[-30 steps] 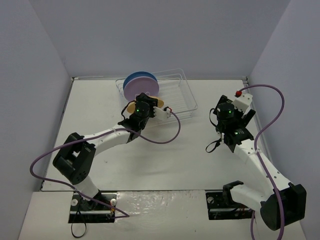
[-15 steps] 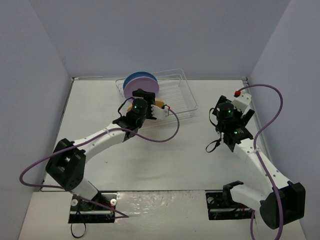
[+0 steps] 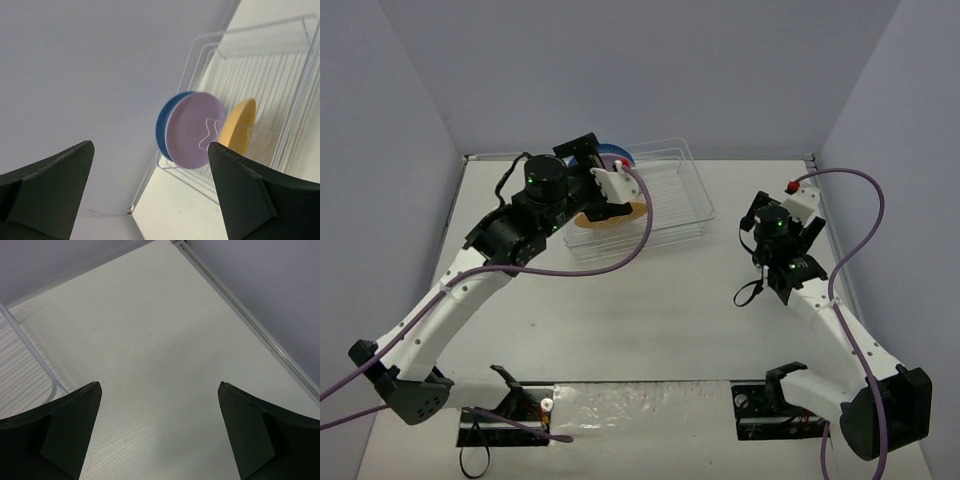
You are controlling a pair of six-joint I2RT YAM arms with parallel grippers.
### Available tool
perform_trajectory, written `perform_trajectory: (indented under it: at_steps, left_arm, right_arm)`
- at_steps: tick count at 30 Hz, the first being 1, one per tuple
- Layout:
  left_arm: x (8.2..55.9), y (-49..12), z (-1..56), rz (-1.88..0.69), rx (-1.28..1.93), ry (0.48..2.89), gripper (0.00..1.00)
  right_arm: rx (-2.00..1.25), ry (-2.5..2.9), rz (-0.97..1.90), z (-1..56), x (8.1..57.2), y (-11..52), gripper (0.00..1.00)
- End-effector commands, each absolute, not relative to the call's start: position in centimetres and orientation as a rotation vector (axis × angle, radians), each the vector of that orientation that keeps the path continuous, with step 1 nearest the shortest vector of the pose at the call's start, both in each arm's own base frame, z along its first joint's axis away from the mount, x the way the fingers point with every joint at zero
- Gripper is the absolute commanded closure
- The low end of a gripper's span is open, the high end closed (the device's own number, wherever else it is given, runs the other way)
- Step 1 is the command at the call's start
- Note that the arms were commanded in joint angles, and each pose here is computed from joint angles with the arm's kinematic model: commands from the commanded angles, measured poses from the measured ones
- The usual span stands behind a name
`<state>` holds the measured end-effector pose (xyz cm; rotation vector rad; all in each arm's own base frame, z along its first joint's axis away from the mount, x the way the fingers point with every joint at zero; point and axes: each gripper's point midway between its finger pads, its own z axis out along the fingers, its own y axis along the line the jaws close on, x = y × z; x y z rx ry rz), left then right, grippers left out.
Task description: Load the plates into the dish rack
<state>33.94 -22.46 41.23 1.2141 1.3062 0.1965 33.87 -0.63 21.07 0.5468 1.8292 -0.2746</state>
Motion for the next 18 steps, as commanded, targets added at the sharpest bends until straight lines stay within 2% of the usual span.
perform_trajectory:
  at_steps: [1,3,8,10,14,18]
  left_arm:
    - [33.4,-20.7,47.9,-0.024,0.721,1.369,0.03]
    - [33.8,-19.3,48.7,-0.118,0.457,1.421,0.03]
    - [35.4,-15.1,42.2,-0.319,-0.026,1.614,0.03]
    - [35.6,-12.1,37.4,-0.256,-0.157,1.724,0.03]
    - [34.0,-4.3,31.2,-0.021,-0.442,1.877,0.03]
    - [31.7,2.2,28.7,0.068,-0.706,1.894,0.03]
  right_arm:
    - [0.59,1.745,-0.19,23.5,34.3,-0.4,0.0]
    - [0.6,1.746,-0.199,23.3,34.0,-0.6,0.0]
    - [0.634,1.711,-0.216,24.2,32.9,-1.5,0.0]
    - [0.656,1.686,-0.219,24.5,32.5,-1.9,0.0]
    - [0.673,1.661,-0.226,24.7,32.0,-2.4,0.0]
    - [0.678,1.668,-0.234,24.5,32.0,-2.5,0.0]
